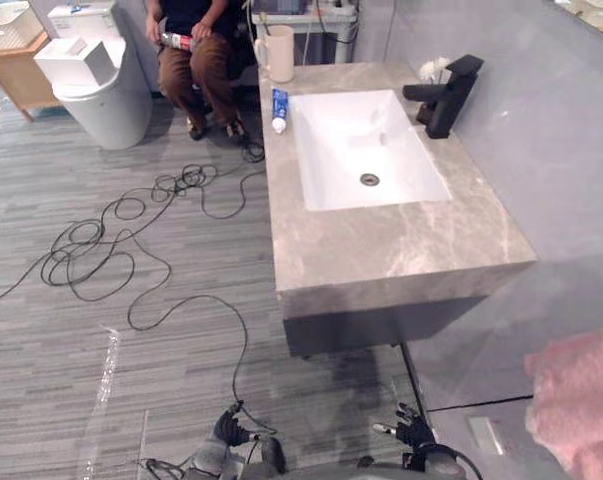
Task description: Organize washtable
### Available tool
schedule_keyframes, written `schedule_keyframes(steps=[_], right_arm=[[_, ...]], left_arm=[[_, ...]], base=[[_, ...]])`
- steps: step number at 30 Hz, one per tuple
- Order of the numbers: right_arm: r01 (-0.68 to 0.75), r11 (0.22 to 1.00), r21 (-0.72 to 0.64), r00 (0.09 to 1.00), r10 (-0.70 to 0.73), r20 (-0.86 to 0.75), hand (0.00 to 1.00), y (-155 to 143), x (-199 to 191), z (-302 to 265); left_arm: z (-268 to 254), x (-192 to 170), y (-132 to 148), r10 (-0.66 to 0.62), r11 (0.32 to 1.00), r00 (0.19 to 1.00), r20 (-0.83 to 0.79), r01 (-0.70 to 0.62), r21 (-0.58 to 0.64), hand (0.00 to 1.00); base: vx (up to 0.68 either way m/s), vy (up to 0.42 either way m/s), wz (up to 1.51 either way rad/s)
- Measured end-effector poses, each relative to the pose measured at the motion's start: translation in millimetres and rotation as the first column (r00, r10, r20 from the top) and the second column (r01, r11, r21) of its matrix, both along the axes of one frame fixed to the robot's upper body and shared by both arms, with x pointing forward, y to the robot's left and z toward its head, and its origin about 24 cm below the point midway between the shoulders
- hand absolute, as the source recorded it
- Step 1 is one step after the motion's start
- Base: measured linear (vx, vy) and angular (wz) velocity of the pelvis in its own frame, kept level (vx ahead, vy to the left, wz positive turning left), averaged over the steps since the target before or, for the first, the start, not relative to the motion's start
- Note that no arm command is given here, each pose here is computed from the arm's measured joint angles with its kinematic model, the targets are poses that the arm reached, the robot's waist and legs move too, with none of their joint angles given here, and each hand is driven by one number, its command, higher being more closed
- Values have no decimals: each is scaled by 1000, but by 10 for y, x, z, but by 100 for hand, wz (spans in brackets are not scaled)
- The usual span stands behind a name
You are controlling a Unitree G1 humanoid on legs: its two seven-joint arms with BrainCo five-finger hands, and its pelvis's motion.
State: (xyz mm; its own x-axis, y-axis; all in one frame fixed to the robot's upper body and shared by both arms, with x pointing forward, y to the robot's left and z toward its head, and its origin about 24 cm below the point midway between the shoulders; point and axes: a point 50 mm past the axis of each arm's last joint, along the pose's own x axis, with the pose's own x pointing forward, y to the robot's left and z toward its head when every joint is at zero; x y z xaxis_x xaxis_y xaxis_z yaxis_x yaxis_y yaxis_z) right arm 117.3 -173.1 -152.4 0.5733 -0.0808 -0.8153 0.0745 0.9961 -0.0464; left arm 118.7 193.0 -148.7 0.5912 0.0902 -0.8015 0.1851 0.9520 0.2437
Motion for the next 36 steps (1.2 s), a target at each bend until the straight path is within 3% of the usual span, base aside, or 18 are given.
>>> schedule_keyframes(steps=[22,36], right_arm=[[-69,997,-23,996,70,54,0,-4,34,63],[-76,997,-12,997,77,27,0,3,-2,25]], left_arm=[[7,-23,17,10,1000,1000,3,-10,-1,0],[8,-45,60,36,999,999,2,-36,3,0]], base=[[-75,-25,-7],[97,0,-5]])
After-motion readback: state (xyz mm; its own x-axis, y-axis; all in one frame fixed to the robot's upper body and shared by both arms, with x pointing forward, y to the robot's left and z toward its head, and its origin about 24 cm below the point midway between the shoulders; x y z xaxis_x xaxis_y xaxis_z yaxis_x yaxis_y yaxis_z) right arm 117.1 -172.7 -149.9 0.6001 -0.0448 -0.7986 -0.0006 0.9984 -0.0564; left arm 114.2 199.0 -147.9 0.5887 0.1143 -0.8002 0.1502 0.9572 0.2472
